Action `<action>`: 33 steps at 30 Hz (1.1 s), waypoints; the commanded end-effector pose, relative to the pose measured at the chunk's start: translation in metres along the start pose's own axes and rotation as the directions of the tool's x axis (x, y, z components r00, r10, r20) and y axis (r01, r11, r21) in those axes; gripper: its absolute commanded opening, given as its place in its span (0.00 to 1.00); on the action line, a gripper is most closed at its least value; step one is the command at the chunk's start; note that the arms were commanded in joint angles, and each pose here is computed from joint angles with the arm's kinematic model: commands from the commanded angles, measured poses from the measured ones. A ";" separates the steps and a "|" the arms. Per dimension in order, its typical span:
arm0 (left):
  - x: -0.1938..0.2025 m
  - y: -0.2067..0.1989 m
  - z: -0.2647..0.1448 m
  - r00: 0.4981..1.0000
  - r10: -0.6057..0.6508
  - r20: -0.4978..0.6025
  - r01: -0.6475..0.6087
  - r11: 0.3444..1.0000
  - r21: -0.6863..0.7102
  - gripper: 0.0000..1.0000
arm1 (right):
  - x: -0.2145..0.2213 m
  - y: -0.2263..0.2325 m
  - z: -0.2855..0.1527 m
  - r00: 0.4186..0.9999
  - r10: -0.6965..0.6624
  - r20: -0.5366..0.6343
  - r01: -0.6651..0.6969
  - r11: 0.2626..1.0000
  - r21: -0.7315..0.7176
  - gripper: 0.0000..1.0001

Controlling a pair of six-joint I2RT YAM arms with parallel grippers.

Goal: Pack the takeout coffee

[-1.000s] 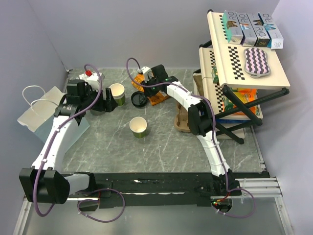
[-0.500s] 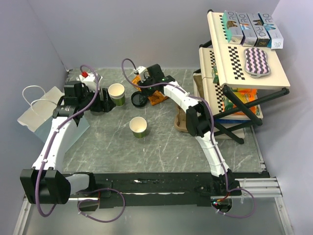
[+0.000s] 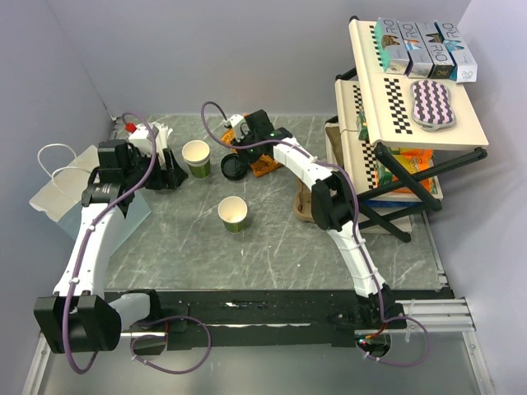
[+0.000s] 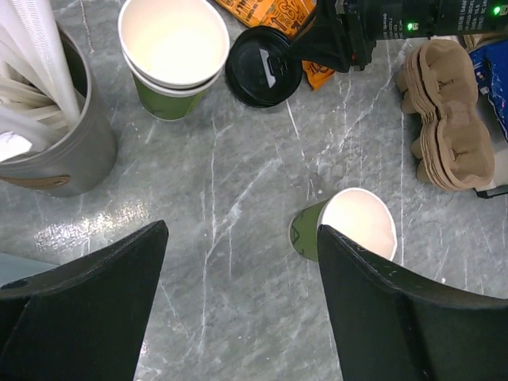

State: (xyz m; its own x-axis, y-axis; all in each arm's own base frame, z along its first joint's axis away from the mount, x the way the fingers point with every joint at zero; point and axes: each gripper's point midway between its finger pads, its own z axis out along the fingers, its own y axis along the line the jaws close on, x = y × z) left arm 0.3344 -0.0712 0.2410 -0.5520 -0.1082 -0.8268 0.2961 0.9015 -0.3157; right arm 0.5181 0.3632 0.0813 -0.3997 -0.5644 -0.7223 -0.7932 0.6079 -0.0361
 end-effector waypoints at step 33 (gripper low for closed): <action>-0.013 -0.003 -0.016 0.996 0.003 0.084 -0.004 1.000 0.014 0.83 | 0.008 0.005 0.012 0.998 -0.018 -0.058 0.020 0.999 0.035 0.24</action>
State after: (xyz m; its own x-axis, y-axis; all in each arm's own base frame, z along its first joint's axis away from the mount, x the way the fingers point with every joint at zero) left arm 0.3282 -0.0653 0.2410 -0.5430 -0.1319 -0.8293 0.2829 0.9011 -0.3286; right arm 0.5169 0.3634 0.0697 -0.4133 -0.5930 -0.6911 -0.7835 0.6183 -0.0619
